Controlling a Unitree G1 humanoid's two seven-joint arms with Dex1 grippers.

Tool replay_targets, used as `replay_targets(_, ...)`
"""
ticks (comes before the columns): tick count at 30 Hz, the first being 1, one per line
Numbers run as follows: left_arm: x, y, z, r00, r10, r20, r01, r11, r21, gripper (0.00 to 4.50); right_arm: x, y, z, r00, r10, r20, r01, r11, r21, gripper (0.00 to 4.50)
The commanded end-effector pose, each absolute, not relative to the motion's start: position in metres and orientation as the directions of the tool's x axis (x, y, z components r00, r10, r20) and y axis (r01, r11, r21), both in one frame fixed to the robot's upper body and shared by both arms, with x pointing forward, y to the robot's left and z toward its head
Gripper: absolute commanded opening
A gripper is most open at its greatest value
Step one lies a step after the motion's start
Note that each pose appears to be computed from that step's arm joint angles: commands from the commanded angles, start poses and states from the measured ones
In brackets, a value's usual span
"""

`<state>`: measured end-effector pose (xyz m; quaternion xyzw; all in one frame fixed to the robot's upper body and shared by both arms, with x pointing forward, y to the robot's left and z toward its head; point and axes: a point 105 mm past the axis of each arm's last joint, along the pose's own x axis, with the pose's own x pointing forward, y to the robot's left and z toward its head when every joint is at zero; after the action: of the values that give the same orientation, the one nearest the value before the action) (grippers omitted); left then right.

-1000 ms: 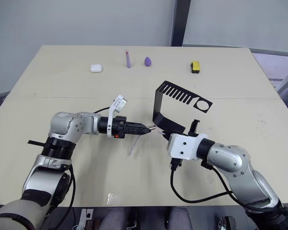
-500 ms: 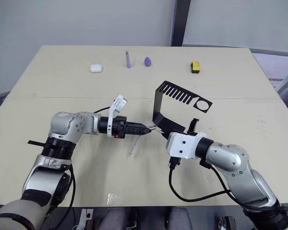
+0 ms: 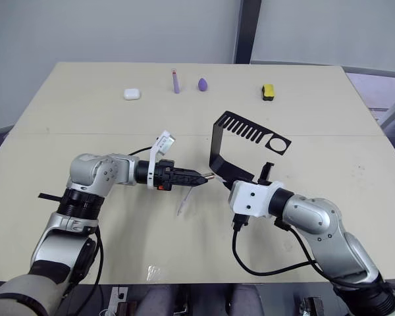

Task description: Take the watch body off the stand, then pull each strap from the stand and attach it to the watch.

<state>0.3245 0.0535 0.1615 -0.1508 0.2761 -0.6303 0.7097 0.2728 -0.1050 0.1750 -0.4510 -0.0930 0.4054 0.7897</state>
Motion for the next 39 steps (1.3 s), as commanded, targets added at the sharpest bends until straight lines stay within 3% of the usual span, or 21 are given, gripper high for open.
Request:
replay_targets(1,0.319,0.0488,0.1726,0.023,-0.987,-0.158,0.836,0.105,-0.539,1.57,0.2707,-0.1033,0.1844,0.653,0.732,-0.196,-0.53,0.257,-0.808,0.0)
replay_targets(39,0.3215,0.0477,0.174,0.036,-0.989,-0.145,0.832,0.11,-0.544,1.57,0.2643,-0.1039,0.1882,0.648,0.737,-0.193,-0.535,0.26,-0.804,0.0)
